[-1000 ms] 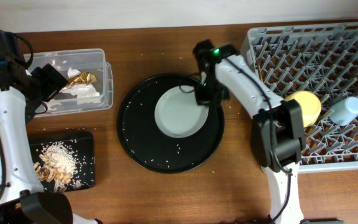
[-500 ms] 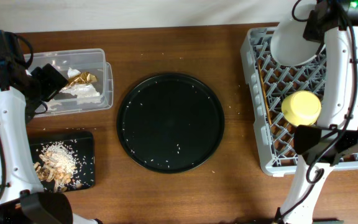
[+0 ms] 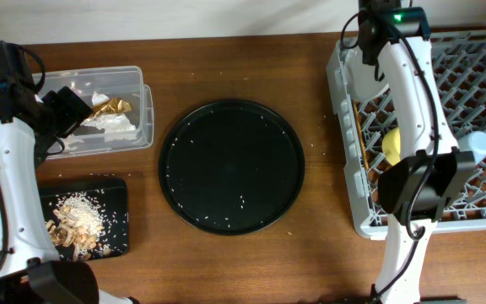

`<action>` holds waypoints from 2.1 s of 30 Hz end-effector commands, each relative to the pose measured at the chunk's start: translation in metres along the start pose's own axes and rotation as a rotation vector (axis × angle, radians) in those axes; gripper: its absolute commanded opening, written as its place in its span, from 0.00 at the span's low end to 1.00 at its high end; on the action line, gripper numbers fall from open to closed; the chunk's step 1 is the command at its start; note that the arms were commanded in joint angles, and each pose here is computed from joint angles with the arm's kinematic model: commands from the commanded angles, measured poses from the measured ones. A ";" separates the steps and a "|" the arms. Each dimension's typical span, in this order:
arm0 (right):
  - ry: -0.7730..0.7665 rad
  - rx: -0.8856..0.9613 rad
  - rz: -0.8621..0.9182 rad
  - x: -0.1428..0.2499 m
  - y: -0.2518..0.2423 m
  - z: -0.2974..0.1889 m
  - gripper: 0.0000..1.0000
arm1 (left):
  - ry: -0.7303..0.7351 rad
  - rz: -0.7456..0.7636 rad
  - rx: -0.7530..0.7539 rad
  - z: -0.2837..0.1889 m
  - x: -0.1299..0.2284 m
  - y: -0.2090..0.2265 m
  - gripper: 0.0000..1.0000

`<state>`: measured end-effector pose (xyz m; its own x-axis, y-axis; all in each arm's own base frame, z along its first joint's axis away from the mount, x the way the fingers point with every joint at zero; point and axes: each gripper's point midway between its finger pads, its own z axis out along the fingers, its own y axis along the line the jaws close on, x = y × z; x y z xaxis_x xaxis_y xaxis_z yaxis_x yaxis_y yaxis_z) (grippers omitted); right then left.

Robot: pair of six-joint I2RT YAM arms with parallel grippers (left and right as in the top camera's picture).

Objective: Sort waste into correct bins and load items into the dishwasher rack

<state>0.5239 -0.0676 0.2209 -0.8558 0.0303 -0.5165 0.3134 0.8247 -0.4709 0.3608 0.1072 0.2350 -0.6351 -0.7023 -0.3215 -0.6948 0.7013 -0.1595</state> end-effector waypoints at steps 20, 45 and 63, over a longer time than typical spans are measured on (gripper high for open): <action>0.038 -0.779 0.112 0.210 -0.069 -0.298 0.98 | -0.008 -0.019 0.006 -0.003 -0.002 0.001 0.99; -0.741 -0.691 0.242 0.258 -0.017 -0.156 0.98 | -0.008 -0.019 0.005 -0.003 -0.002 0.002 0.99; -0.941 -0.608 0.252 0.273 0.001 -0.110 0.98 | -0.008 -0.019 0.006 -0.003 -0.002 0.001 0.99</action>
<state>0.2461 0.0064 0.1597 -0.0715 0.0193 -0.9973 -0.0478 0.9986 0.0227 0.3610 0.1067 0.2350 -0.6333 -0.7050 -0.3194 -0.6960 0.6992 -0.1633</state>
